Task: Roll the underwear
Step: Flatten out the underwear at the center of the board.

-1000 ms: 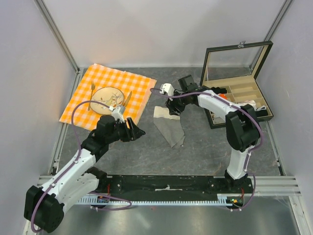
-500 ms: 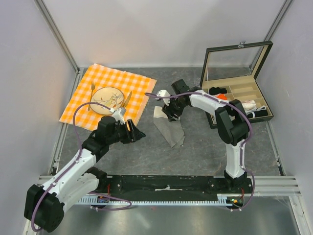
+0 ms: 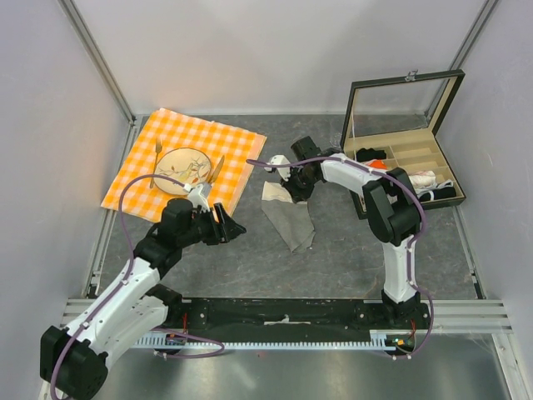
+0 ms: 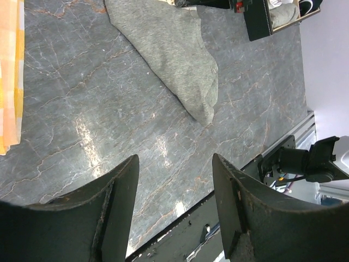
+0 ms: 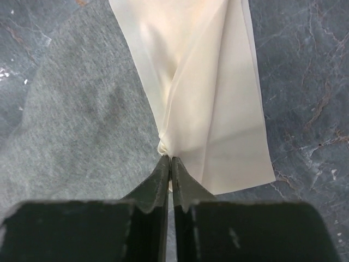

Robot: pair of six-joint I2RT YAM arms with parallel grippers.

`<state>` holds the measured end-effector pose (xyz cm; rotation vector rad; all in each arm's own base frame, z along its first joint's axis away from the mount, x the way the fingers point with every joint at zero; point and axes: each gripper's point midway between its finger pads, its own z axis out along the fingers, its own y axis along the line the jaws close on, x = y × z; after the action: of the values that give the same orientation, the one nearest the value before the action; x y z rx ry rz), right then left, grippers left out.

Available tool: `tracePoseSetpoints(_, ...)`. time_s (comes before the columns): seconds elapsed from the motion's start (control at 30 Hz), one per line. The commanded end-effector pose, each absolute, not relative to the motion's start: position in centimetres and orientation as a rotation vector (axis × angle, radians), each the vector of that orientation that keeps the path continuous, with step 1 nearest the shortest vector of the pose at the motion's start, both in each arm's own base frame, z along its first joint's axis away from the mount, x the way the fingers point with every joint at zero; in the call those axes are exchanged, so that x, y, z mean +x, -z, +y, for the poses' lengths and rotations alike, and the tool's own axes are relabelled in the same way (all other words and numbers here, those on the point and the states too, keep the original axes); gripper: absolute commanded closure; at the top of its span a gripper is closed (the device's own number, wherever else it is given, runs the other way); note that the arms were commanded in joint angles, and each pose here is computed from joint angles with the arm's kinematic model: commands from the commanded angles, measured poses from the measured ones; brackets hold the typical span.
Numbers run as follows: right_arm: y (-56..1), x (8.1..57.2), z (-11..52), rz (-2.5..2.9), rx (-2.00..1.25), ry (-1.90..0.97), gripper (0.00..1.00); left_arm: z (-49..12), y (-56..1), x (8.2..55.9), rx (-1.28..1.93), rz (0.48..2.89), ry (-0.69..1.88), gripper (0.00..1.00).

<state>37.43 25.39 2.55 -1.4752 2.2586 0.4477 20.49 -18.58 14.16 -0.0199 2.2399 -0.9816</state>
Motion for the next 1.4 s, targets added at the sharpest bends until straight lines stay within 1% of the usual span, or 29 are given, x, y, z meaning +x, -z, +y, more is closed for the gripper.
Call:
tracePoseSetpoints(0.0, -7.4, 38.2, 26.3, 2.18, -1.435, -0.457, 0.96, -18.9, -16.7, 20.7, -0.011, 2.19, 1.016, 0.37)
tracePoseSetpoints(0.03, -7.8, 38.0, 26.3, 2.18, -1.433, -0.466, 1.0, -18.9, -16.8, 20.7, -0.009, 2.191, 1.013, 0.37)
tracePoseSetpoints(0.2, -10.4, 37.2, 27.4, 2.149, -1.432, -0.535, 1.0, -18.5, -17.6, 20.5, -0.014, 2.174, 0.998, 0.37)
tracePoseSetpoints(0.37, -12.1, 33.7, 30.0, 2.125, -1.482, -0.69, 1.0, -18.1, -18.3, 20.2, -0.028, 2.158, 0.995, 0.38)
tracePoseSetpoints(0.43, -13.1, 31.4, 32.5, 2.089, -1.53, -0.793, 1.0, -17.8, -18.9, 20.0, -0.045, 2.144, 0.989, 0.38)
tracePoseSetpoints(0.47, -13.8, 29.8, 34.1, 2.072, -1.536, -0.903, 1.0, -17.6, -19.1, 19.9, -0.054, 2.142, 0.982, 0.38)
tracePoseSetpoints(0.5, -14.9, 27.6, 36.6, 2.016, -1.587, -0.982, 1.0, -17.4, -19.4, 19.8, -0.062, 2.135, 0.974, 0.39)
tracePoseSetpoints(0.53, -14.7, 26.1, 38.4, 1.996, -1.618, -1.05, 1.0, -17.1, -19.8, 19.8, -0.074, 2.124, 0.96, 0.4)
tracePoseSetpoints(0.57, -15.4, 24.2, 40.2, 1.956, -1.638, -1.159, 1.0, -16.8, -20.2, 19.4, -0.08, 2.117, 0.955, 0.43)
tracePoseSetpoints(0.6, -16.1, 21.5, 42.7, 1.951, -1.649, -1.249, 1.0, -16.5, -20.4, 19.2, -0.092, 2.113, 0.951, 0.43)
tracePoseSetpoints(0.67, -15.4, 19.6, 45.7, 1.945, -1.647, -1.354, 0.85, -15.9, -20.8, 18.3, -0.112, 2.105, 0.945, 0.44)
tracePoseSetpoints(0.7, -16.1, 18.2, 47.2, 1.936, -1.655, -1.4, 0.77, -15.6, -20.9, 18.1, -0.122, 2.103, 0.938, 0.44)
tracePoseSetpoints(0.73, -14.7, 18.2, 47.5, 1.974, -1.666, -1.408, 0.67, -15.4, -21.0, 17.9, -0.134, 2.101, 0.93, 0.44)
tracePoseSetpoints(0.8, -14.2, 19.5, 47.1, 1.969, -1.672, -1.356, 0.57, -14.9, -20.8, 17.1, -0.145, 2.111, 0.921, 0.43)
tracePoseSetpoints(0.83, -14.8, 20.1, 46.5, 1.959, -1.66, -1.339, 0.5, -14.7, -20.6, 16.9, -0.154, 2.118, 0.918, 0.42)
tracePoseSetpoints(0.87, -14.5, 20.6, 45.5, 1.974, -1.651, -1.327, 0.47, -14.6, -20.4, 16.8, -0.158, 2.124, 0.911, 0.42)
tracePoseSetpoints(0.9, -14.8, 22.4, 44.2, 1.985, -1.607, -1.299, 0.44, -14.5, -20.2, 16.6, -0.163, 2.126, 0.913, 0.42)
tracePoseSetpoints(0.93, -16.2, 23.3, 43.2, 1.935, -1.598, -1.267, 0.4, -14.5, -19.4, 16.6, -0.175, 2.142, 0.906, 0.41)
tracePoseSetpoints(0.97, -15.8, 23.9, 41.9, 1.954, -1.586, -1.243, 0.39, -14.5, -19.2, 16.7, -0.177, 2.147, 0.904, 0.41)
tracePoseSetpoints(1.0, -15.8, 25.7, 40.2, 1.968, -1.546, -1.19, 0.38, -14.6, -18.8, 16.9, -0.178, 2.152, 0.904, 0.4)
tracePoseSetpoints(1.03, -16.3, 27.0, 38.8, 1.924, -1.566, -1.077, 0.37, -14.8, -18.2, 16.9, -0.177, 2.169, 0.906, 0.4)
tracePoseSetpoints(1.1, -14.8, 28.4, 35.7, 1.926, -1.615, -0.951, 0.36, -15.1, -17.4, 17.2, -0.173, 2.207, 0.903, 0.4)
tracePoseSetpoints(1.13, -14.2, 29.3, 34.1, 1.933, -1.645, -0.809, 0.36, -15.2, -17.0, 17.2, -0.168, 2.23, 0.9, 0.4)
tracePoseSetpoints(1.17, -12.4, 29.2, 32.7, 1.868, -1.769, -0.725, 0.36, -15.4, -16.7, 17.2, -0.162, 2.249, 0.899, 0.41)
tracePoseSetpoints(1.27, -9.8, 29.4, 29.8, 1.745, -1.976, -0.537, 0.35, -15.9, -15.3, 17.2, -0.154, 2.333, 0.901, 0.42)
tracePoseSetpoints(1.37, -8.7, 30.1, 29.2, 1.679, -2.055, -0.495, 0.34, -16.2, -13.8, 16.8, -0.172, 2.416, 0.902, 0.43)
